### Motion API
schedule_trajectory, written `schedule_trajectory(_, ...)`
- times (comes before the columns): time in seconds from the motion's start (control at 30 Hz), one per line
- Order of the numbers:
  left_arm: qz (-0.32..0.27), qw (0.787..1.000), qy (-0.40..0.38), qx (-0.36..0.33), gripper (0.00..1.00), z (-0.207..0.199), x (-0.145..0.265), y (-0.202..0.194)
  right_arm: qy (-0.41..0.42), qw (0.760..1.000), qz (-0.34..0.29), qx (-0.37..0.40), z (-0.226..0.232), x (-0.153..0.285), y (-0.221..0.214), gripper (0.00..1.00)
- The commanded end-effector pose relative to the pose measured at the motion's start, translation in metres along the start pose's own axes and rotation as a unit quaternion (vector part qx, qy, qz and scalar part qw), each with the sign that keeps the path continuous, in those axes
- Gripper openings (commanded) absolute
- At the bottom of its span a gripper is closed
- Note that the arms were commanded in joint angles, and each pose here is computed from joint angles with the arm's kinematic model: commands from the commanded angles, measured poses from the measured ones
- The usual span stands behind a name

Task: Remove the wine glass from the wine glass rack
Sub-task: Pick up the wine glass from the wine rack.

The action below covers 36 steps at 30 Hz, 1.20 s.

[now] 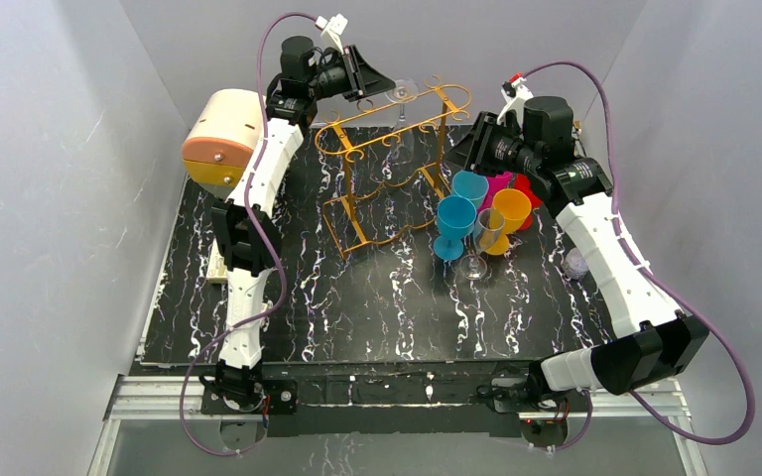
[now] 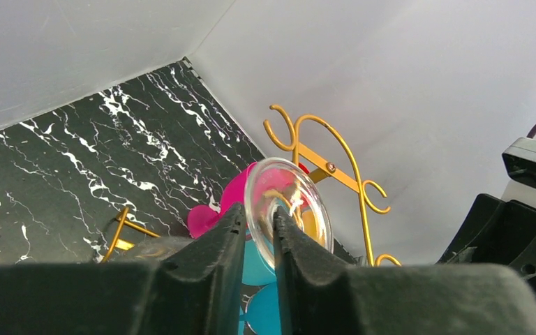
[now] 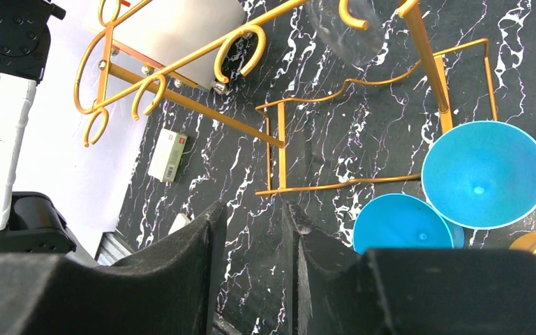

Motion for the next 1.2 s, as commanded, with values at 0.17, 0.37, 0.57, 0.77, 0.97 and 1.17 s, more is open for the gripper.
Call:
schedule_trajectory(0.17,0.014,1.0,-0.012,-0.002,0.0,-0.002,0.0,-0.001,0.025,0.999,-0.034,0.017,0.012,0.011,0.01,0.43)
schedule_trajectory(0.37,-0.018,1.0,0.022,-0.012,0.0,-0.008,0.006,0.009,0.016,0.999,-0.034,0.007,0.01,0.002,0.013,0.43)
schedule_trajectory(0.57,-0.034,0.999,0.037,-0.018,0.0,-0.016,0.012,0.018,0.029,0.999,-0.029,-0.007,0.015,-0.007,0.022,0.43)
schedule_trajectory(0.77,-0.061,0.997,0.029,-0.022,0.0,-0.029,0.017,0.03,0.055,0.998,-0.029,-0.024,0.023,-0.01,0.027,0.42)
schedule_trajectory(0.97,-0.087,0.995,0.037,-0.017,0.0,-0.032,0.026,0.043,0.09,0.995,-0.029,-0.031,0.03,-0.008,0.029,0.43)
schedule_trajectory(1.17,-0.12,0.992,0.038,-0.016,0.0,-0.037,0.033,0.053,0.112,0.992,-0.031,-0.043,0.035,-0.011,0.033,0.42)
Point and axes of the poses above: each gripper's point midway between its finger pads, its own x axis back along the fingers, its own z axis along the line the jaws close on, y = z × x, the point moved 10 cm from there along x, back along the fingers, and after that the axes turned 5 degrees about -x, right-handed, at the moved point
